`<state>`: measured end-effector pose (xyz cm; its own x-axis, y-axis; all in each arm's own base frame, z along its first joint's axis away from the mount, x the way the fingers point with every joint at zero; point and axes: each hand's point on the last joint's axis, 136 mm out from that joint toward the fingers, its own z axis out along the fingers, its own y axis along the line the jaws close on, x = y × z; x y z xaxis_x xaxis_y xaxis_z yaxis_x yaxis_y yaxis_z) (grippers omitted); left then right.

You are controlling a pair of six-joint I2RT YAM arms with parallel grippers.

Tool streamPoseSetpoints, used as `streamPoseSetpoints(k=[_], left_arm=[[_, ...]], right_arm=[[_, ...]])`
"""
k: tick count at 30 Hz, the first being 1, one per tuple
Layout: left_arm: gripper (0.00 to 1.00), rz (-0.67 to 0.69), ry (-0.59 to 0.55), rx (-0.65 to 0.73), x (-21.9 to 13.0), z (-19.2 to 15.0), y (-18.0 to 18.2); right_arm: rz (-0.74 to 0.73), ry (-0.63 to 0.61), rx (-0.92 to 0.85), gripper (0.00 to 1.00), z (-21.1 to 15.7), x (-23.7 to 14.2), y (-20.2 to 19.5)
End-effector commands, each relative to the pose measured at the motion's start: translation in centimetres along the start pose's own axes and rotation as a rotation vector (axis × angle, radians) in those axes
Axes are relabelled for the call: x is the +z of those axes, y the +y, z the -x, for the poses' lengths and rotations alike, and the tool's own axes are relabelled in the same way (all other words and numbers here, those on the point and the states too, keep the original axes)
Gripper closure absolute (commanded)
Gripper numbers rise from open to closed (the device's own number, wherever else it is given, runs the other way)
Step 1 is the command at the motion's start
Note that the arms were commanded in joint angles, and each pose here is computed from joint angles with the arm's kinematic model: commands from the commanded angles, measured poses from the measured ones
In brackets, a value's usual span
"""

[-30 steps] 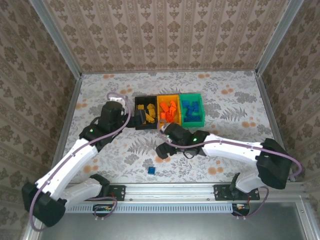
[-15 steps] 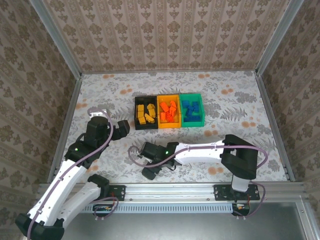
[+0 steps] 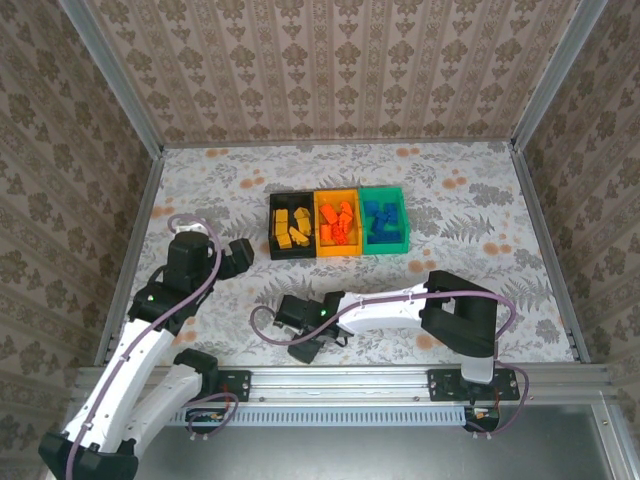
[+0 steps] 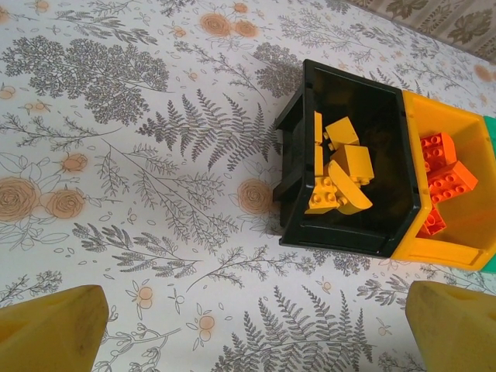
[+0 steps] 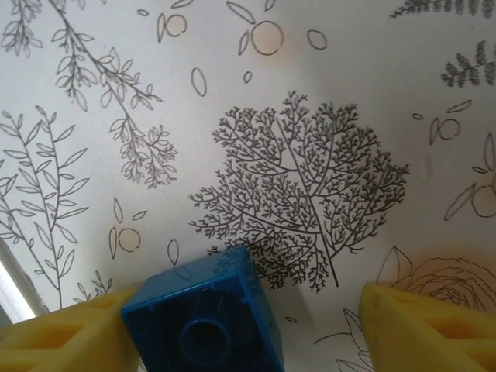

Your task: Sort the legos into containers by color

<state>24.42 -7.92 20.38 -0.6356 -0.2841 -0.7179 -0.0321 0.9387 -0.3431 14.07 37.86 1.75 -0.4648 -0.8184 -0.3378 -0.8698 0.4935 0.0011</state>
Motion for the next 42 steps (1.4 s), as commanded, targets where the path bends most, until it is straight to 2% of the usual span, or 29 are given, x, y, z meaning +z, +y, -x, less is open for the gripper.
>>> streamPoseSetpoints(k=[1,11,16,25,31,36,42], left_arm=[[0.00,-0.019,0.031,-0.029,0.5,-0.7,0.0],[0.00,-0.034,0.060,-0.054,1.3,-1.4,-0.1],[0.00,-0.032,0.058,-0.056,1.3,-1.3,0.0],[0.00,-0.020,0.060,-0.064,1.5,-1.5,0.4],[0.00,-0.023,0.071,-0.076,1.9,-2.2,0.7],[0.00,-0.023,0.083,-0.094,2.5,-2.9,0.9],[0.00,-0.025,0.084,-0.096,2.5,-2.9,0.9]], right_arm=[[-0.014,0.011,-0.015,0.33,-0.1,0.3,0.1],[-0.016,-0.010,-0.004,0.58,0.1,0.3,0.0],[-0.039,-0.041,0.010,0.62,0.3,-0.3,-0.5],[-0.094,-0.147,0.108,0.65,1.0,-3.6,-3.9],[-0.194,-0.256,0.295,0.66,1.1,-7.9,-10.6],[-0.310,-0.359,0.587,0.65,0.5,-11.8,-19.1],[-0.393,-0.351,0.924,0.64,-1.4,-12.0,-27.8]])
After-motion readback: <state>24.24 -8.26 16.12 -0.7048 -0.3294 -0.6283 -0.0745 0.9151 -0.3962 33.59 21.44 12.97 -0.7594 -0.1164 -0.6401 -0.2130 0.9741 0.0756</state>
